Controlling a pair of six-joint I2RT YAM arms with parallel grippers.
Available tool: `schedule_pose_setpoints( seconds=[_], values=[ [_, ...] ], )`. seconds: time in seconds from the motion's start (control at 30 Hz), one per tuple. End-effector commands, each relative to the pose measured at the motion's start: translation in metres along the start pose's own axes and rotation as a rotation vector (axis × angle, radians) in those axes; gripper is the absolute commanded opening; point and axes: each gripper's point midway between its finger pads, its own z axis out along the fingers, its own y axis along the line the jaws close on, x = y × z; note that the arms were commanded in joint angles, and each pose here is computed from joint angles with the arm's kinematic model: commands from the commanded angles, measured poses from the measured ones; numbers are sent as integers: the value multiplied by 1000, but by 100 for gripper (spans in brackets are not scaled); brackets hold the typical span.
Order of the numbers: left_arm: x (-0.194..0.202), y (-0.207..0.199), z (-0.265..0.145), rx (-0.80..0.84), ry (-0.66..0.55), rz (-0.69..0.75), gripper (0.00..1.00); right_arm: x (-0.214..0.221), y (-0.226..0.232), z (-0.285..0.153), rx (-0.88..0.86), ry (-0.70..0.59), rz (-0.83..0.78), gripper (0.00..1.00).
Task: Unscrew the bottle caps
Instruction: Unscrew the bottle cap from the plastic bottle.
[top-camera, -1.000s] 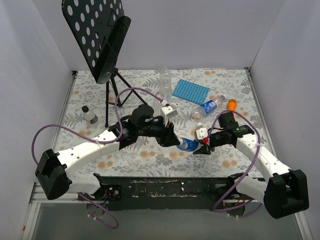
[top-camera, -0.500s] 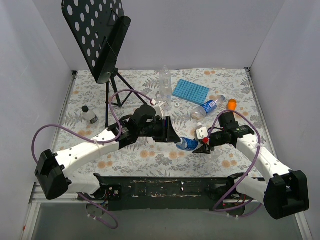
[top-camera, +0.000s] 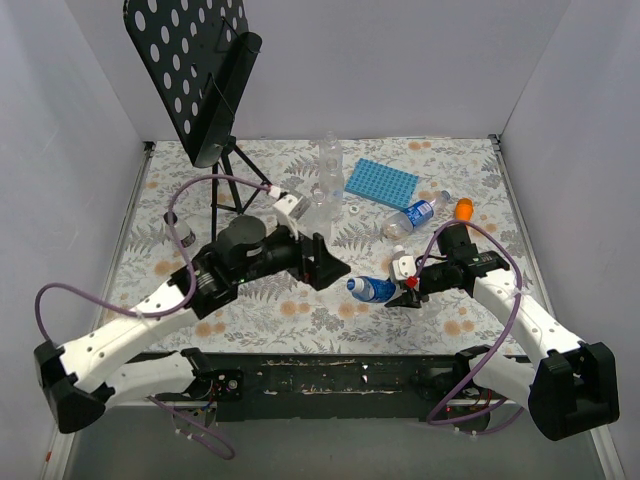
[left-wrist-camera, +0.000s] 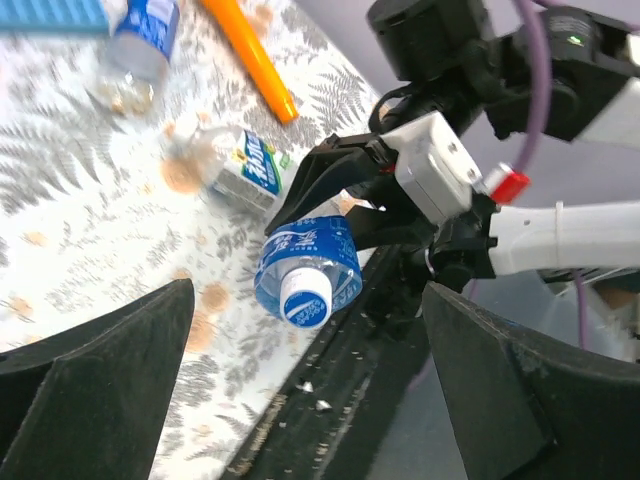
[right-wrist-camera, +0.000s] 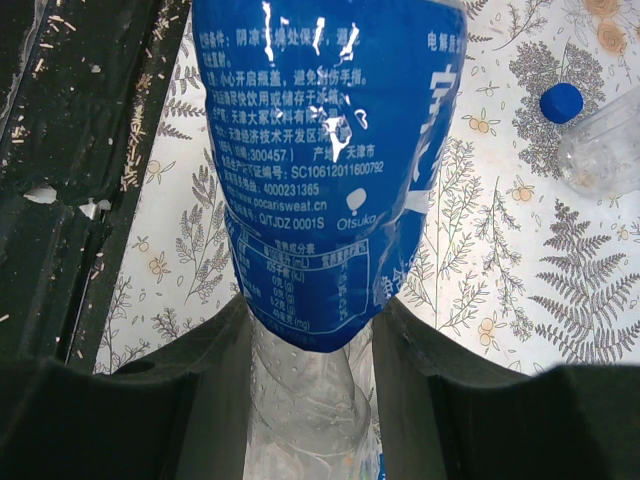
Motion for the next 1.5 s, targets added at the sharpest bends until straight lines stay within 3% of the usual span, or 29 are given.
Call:
schedule_pose_setpoints(
  seconds=[0.0, 0.2, 0.37, 1.0, 1.47],
  values=[
    [-7, 1, -28, 59, -120, 324, 98, -9, 2, 1, -9, -40, -21, 17],
    [43, 5, -44, 225, -67, 691, 98, -8, 3, 1, -16, -38, -20, 17],
    [51, 2, -46, 299, -82, 829, 98, -6, 4, 2, -21, -38, -10, 17],
    [55, 4, -15, 372, 1, 995, 98, -3, 4, 3, -28, -33, -6, 17],
    [64, 5, 4, 431, 56, 1015, 98, -3, 5, 3, -31, -31, -4, 17]
  ],
)
